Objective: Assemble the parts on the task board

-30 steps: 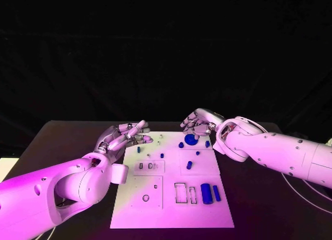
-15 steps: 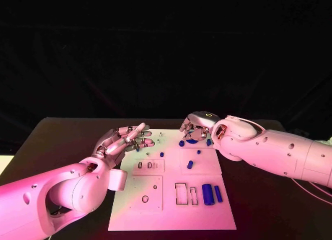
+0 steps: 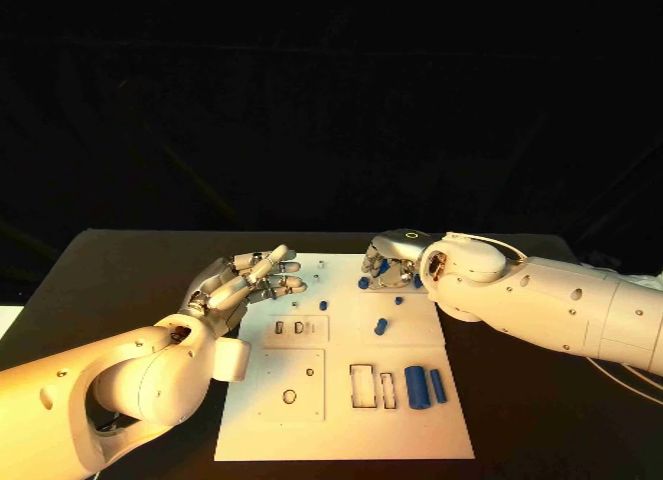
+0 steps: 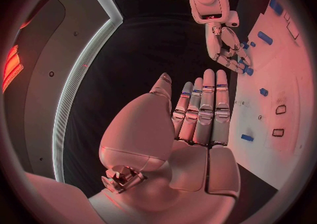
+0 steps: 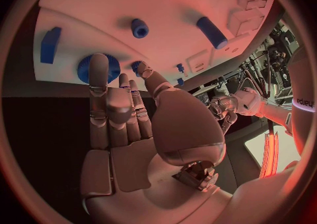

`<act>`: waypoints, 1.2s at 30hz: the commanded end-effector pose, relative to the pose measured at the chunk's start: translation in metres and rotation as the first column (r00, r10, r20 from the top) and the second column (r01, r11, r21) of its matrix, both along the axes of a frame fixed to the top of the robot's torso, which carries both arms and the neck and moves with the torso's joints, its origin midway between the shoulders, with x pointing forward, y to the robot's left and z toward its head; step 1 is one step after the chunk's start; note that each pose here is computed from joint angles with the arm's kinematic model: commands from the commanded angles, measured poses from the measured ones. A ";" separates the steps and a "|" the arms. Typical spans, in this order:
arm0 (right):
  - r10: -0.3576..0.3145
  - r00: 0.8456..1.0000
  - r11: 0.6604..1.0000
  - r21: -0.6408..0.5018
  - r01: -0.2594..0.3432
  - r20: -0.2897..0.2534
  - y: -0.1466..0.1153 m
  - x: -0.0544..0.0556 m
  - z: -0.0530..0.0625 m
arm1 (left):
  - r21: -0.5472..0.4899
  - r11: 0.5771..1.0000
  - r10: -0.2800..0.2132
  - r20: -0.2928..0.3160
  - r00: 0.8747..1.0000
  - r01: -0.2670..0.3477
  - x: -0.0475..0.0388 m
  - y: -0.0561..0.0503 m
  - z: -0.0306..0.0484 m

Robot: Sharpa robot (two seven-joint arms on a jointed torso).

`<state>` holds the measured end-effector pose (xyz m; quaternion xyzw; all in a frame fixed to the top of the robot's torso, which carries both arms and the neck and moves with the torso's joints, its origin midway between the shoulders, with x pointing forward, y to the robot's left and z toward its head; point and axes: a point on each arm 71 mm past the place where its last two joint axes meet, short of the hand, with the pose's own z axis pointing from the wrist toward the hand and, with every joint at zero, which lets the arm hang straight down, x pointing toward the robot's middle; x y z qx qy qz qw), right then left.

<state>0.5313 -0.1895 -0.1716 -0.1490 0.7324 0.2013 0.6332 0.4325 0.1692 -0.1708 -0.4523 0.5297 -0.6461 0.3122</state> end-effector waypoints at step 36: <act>0.018 1.000 1.000 0.007 -0.018 0.003 0.010 -0.003 0.001 | -0.007 1.000 -0.005 -0.010 1.000 0.005 0.0025 0.003 0.0018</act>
